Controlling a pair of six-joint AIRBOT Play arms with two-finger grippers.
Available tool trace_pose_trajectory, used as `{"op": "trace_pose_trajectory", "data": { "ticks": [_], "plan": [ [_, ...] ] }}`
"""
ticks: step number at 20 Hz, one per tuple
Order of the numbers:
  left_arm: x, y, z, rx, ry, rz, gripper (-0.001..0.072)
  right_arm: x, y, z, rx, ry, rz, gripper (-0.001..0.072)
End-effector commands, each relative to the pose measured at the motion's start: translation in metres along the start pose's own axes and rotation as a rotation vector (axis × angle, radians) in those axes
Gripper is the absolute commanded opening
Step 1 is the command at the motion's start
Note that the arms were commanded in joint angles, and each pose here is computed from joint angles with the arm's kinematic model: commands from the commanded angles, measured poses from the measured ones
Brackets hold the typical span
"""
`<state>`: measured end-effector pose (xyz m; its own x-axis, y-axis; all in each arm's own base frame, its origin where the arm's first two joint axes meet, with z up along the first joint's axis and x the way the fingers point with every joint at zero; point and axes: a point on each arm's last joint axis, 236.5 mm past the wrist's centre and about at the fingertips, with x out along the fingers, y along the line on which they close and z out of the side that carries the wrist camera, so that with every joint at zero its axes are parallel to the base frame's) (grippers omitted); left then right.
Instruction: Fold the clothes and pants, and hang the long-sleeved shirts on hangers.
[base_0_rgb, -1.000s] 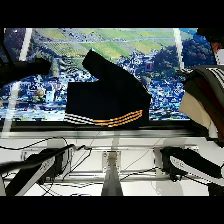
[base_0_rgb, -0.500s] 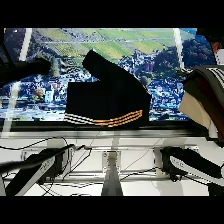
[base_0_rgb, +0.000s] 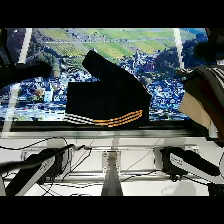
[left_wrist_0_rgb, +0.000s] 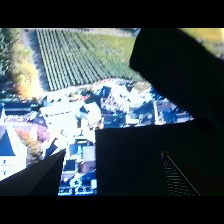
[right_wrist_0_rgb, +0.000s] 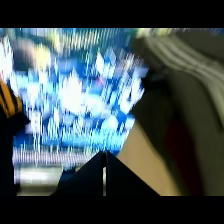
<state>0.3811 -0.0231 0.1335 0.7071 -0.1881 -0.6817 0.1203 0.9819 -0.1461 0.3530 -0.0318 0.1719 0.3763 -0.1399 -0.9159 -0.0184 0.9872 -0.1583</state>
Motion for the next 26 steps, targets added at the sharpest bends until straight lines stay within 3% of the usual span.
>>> {"op": "trace_pose_trajectory", "data": {
  "ticks": [1, 3, 4, 5, 6, 9, 14, 15, 18, 22, 23, 26],
  "plan": [
    [-0.002, 0.024, -0.018, 0.036, 0.079, 0.098, 0.0689, 0.077, 0.056, -0.099, 0.025, 0.331, 0.432, 0.0026],
    [-0.004, 0.032, -0.025, 0.038, 0.108, 0.132, 0.0689, 0.102, 0.099, -0.15, 0.091, 0.443, 0.678, 0.003],
    [-0.004, 0.033, -0.029, 0.042, 0.125, 0.137, 0.0689, 0.117, 0.115, -0.172, 0.157, 0.49, 0.727, 0.014],
    [-0.004, 0.034, -0.033, 0.046, 0.14, 0.141, 0.0689, 0.133, 0.128, -0.193, 0.204, 0.524, 0.742, 0.0481],
    [-0.004, 0.038, -0.037, 0.061, 0.156, 0.155, 0.0688, 0.147, 0.138, -0.212, 0.239, 0.546, 0.741, 0.0628],
    [-0.002, 0.066, -0.065, 0.139, 0.249, 0.249, 0.0688, 0.177, 0.165, -0.242, 0.377, 0.543, 0.749, 0.0626],
    [-0.001, 0.091, -0.16, -0.014, 0.571, 0.243, 0.0686, 0.186, 0.186, -0.244, 0.462, 0.503, 0.82, 0.0592],
    [-0.002, 0.088, -0.183, -0.044, 0.65, 0.2, 0.0686, 0.185, 0.189, -0.239, 0.468, 0.487, 0.846, 0.0558],
    [-0.004, 0.061, -0.249, -0.151, 0.841, 0.029, 0.0622, 0.179, 0.197, -0.228, 0.497, 0.465, 0.903, 0.055],
    [0.009, 0.016, -0.298, -0.276, 0.863, -0.179, 0.0622, 0.173, 0.202, -0.224, 0.438, 0.427, 0.952, 0.0121],
    [0.015, 0.007, -0.304, -0.303, 0.843, -0.209, 0.0622, 0.171, 0.204, -0.218, 0.428, 0.397, 0.973, 0.0046],
    [0.03, -0.01, -0.314, -0.383, 0.781, -0.249, 0.0621, 0.167, 0.207, -0.206, 0.408, 0.334, 1.013, 0.0028]
  ]
}}
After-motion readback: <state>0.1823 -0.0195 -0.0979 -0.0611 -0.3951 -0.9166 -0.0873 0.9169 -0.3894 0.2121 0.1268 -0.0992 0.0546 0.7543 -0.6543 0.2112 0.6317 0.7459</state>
